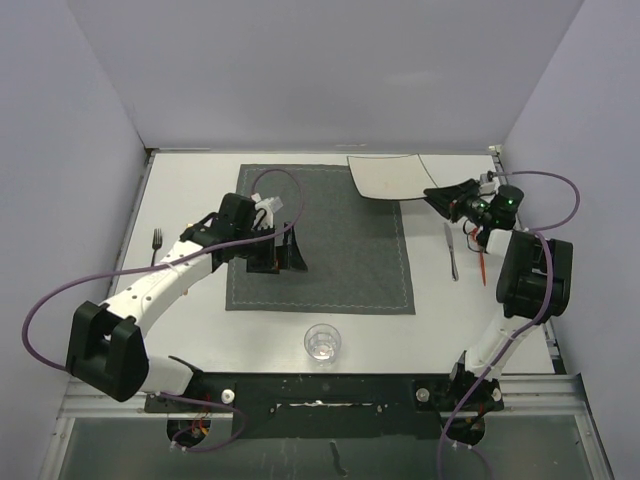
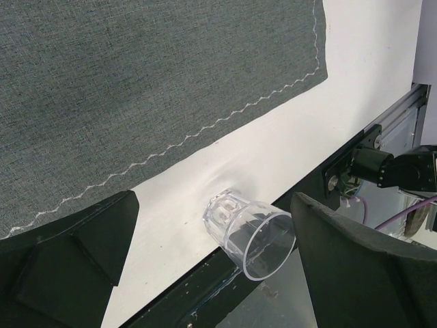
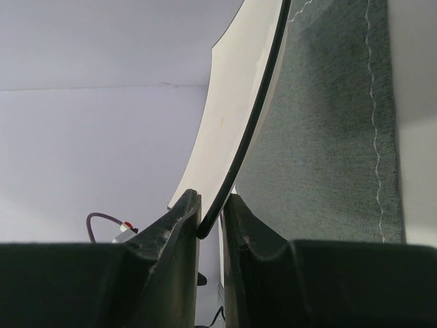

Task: Set the dinner table for one person
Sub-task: Place the plate on the napkin.

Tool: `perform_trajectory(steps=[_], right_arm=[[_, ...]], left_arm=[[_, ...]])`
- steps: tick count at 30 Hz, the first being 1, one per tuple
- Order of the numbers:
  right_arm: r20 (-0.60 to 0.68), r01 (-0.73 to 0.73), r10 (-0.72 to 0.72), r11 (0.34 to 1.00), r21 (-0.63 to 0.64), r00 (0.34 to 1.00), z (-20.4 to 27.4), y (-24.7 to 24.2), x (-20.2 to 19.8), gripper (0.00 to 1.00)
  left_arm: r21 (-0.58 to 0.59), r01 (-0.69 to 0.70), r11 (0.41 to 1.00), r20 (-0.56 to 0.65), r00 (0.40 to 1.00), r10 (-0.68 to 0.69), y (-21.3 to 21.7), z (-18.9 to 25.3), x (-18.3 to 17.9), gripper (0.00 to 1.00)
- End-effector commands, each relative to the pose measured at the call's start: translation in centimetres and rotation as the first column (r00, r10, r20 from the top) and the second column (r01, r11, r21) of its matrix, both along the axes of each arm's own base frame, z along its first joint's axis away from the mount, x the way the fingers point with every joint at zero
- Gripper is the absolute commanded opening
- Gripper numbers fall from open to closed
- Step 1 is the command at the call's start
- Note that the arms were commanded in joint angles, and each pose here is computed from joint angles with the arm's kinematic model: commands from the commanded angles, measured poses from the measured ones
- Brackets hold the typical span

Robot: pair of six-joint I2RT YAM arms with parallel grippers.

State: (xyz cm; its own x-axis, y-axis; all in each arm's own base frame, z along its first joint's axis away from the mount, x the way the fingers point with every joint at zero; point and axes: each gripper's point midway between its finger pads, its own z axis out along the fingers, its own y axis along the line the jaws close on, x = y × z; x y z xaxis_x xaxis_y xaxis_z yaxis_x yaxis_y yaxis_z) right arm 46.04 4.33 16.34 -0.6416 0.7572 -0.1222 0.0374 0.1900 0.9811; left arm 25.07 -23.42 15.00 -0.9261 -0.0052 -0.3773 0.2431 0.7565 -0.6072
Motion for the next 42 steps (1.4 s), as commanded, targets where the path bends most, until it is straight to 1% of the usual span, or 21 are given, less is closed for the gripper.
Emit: perform_trajectory(steps=[1, 12, 23, 42], right_arm=[[0.295, -0.061, 0.078, 0.996, -0.066, 0.952, 8.2, 1.7, -1.2, 0.00], [0.299, -0.061, 0.078, 0.996, -0.063, 0.951, 7.8, 4.1, -2.2, 0.00], [0.330, -0.054, 0.065, 0.998, -0.044, 0.942, 9.4, 7.0, -3.4, 0.00], [0.316, -0.027, 0.058, 0.994, -0.102, 0.947, 9.7, 13.2, -5.8, 0.00]], left_arm=[[-0.016, 0.008, 1.000, 0.066, 0.998, -0.006, 0.1, 2.1, -0.2, 0.96], [0.002, -0.001, 1.000, 0.072, 0.997, 0.001, 1.1, 2.6, -1.6, 0.96], [0.021, 0.009, 1.000, 0.063, 0.998, -0.010, 1.9, 2.6, -2.9, 0.96], [0.018, 0.041, 0.999, 0.063, 0.997, -0.042, 3.2, 3.2, -6.0, 0.97]])
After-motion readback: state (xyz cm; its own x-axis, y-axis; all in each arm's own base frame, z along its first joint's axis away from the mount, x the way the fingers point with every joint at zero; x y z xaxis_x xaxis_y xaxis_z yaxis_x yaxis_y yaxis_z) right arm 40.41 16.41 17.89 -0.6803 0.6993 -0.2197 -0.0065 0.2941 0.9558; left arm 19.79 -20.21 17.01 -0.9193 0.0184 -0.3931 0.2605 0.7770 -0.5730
